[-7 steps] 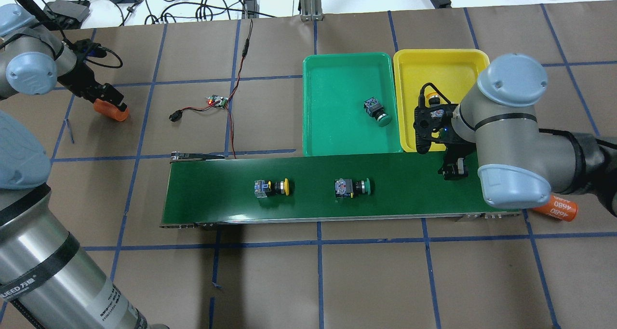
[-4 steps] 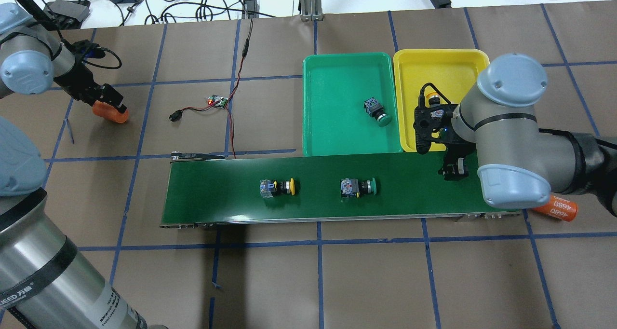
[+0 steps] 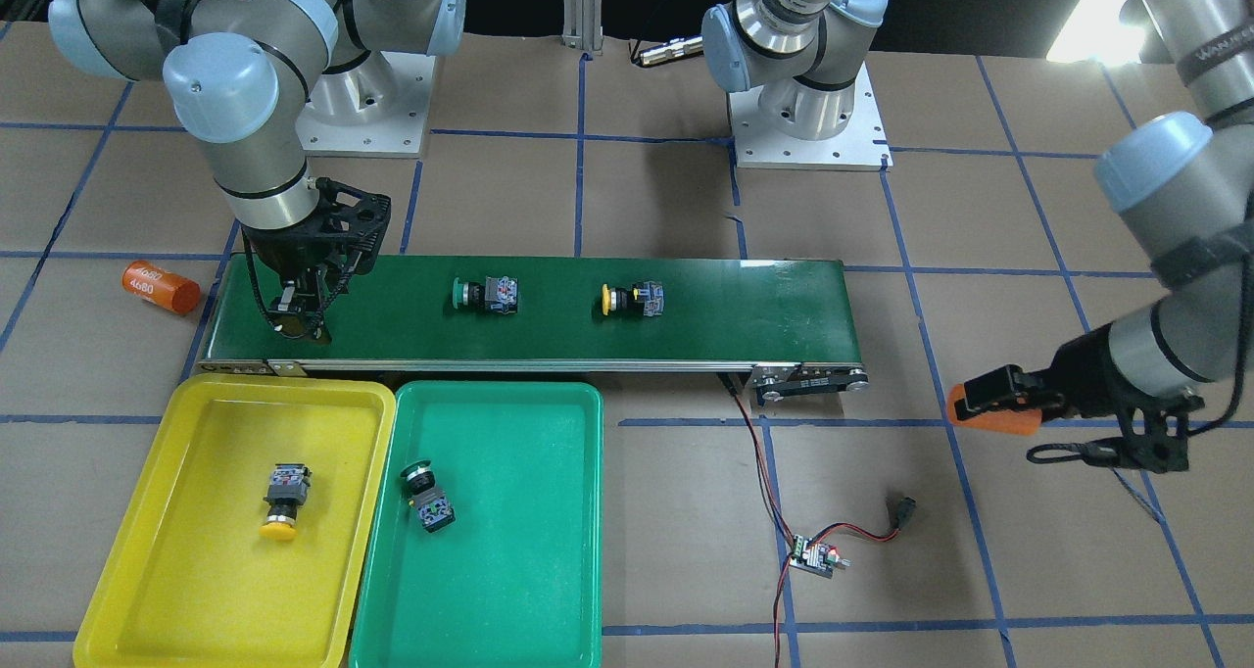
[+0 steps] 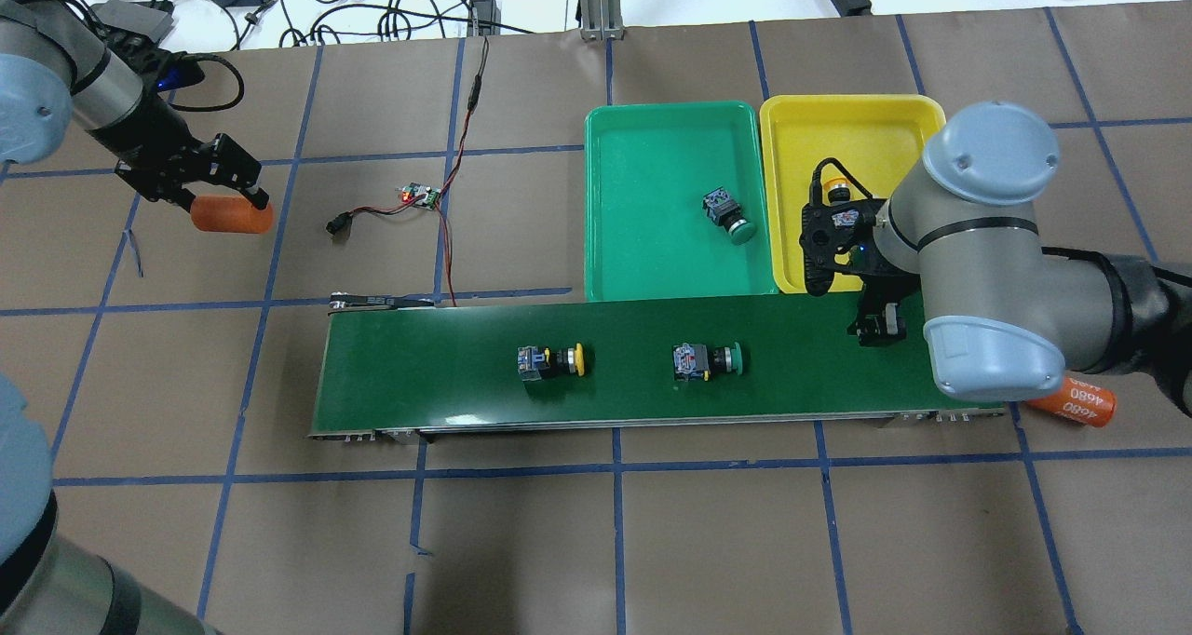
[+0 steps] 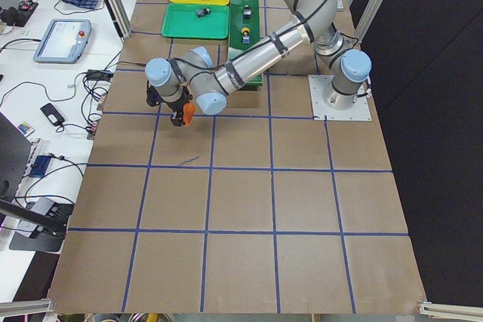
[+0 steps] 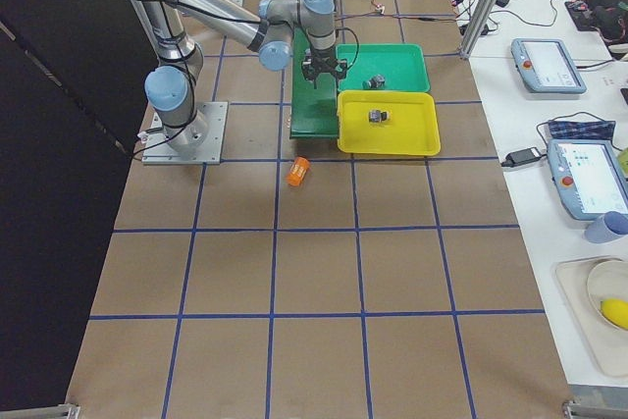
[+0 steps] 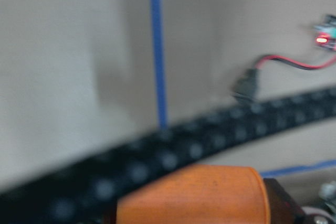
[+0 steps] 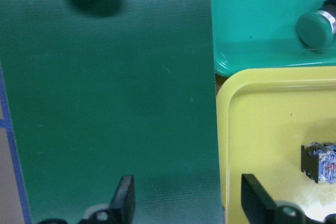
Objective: Sort buttons by color to trays
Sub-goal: 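Set the orange cylinder on the belt and open the left gripper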
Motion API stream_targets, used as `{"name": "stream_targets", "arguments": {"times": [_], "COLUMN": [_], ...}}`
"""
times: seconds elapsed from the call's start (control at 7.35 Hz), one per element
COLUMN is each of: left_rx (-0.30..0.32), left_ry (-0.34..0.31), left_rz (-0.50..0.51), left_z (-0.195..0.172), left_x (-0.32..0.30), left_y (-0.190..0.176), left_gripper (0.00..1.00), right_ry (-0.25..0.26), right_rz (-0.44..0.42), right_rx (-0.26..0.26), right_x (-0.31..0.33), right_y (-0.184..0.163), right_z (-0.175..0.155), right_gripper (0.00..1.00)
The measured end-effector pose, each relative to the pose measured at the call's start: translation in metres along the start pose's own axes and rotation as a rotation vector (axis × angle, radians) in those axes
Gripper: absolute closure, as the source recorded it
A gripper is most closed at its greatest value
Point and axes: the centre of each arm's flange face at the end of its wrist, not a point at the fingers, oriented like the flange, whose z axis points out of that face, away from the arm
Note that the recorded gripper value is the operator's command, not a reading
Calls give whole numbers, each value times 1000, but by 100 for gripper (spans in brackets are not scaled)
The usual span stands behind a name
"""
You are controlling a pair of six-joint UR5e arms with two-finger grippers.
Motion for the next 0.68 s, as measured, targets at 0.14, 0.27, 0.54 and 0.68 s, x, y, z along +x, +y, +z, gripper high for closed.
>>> {"name": "stream_targets", "arguments": {"times": [0.14, 0.27, 0.54, 0.68], "left_rx": [-14, -22, 1, 12], "left_ry": [0, -12, -45, -62], "left_rz": [-49, -83, -129, -116], "left_z": [4, 15, 42, 58], "left_x": [44, 90, 165, 185], "left_y": [33, 63, 112, 128], "left_gripper": [84, 84, 84, 81], "right_ry": [1, 1, -5, -10], "right_rz": [2, 1, -1, 0], "right_rx": [0, 0, 1, 2], "right_x": [0, 0, -1, -1], "right_y": [0, 1, 0, 0], "right_z": [0, 0, 1, 2], "right_gripper": [25, 25, 24, 24]}}
